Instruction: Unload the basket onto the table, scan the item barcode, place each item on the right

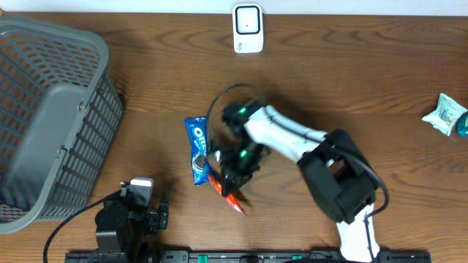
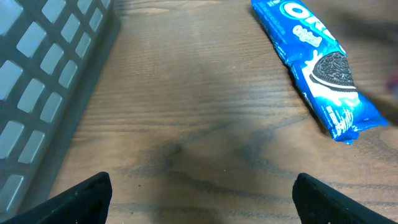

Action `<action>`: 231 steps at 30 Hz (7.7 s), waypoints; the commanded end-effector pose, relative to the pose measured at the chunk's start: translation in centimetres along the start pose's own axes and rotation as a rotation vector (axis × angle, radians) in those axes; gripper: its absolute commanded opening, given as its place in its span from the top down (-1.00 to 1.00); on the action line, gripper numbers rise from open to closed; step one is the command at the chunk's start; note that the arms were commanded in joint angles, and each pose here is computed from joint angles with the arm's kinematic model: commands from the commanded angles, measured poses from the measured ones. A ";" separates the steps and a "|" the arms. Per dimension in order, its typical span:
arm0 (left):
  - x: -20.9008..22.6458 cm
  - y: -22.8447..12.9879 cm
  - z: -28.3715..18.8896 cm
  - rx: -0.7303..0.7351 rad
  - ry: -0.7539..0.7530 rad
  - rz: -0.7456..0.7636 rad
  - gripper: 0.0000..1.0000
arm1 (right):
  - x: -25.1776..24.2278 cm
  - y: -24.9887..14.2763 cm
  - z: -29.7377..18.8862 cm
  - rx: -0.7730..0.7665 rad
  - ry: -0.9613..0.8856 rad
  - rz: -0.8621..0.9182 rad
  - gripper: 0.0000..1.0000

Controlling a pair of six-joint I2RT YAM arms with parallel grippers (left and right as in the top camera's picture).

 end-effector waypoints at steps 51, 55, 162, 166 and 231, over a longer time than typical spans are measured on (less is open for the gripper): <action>-0.1 -0.1 0.1 0.001 -0.007 0.006 -0.86 | 4.8 0.0 -5.3 -0.384 0.512 -0.836 0.98; -0.1 -0.1 0.1 0.002 -0.008 0.007 -0.86 | 4.7 -0.4 -5.7 -0.355 0.533 -0.705 0.98; -0.1 -0.1 0.1 0.002 -0.008 0.006 -0.86 | -36.6 -13.2 -41.8 -0.742 -1.103 1.368 0.97; -0.1 -0.1 0.1 0.002 -0.008 0.006 -0.86 | -38.1 -15.6 -42.2 -0.737 -1.090 1.405 0.56; 1.5 -0.7 -0.1 0.059 0.123 0.041 -0.86 | 1.2 14.5 0.9 -0.739 -0.976 0.443 -0.12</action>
Point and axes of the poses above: each gripper's point midway between its finger pads, its own z axis out along the fingers, its own x axis along the line the jaws close on, y = z × x, the point moved 5 cm from there along -z, back along the fingers, and after that the axes turned 13 degrees about z, right-handed, at the moved point
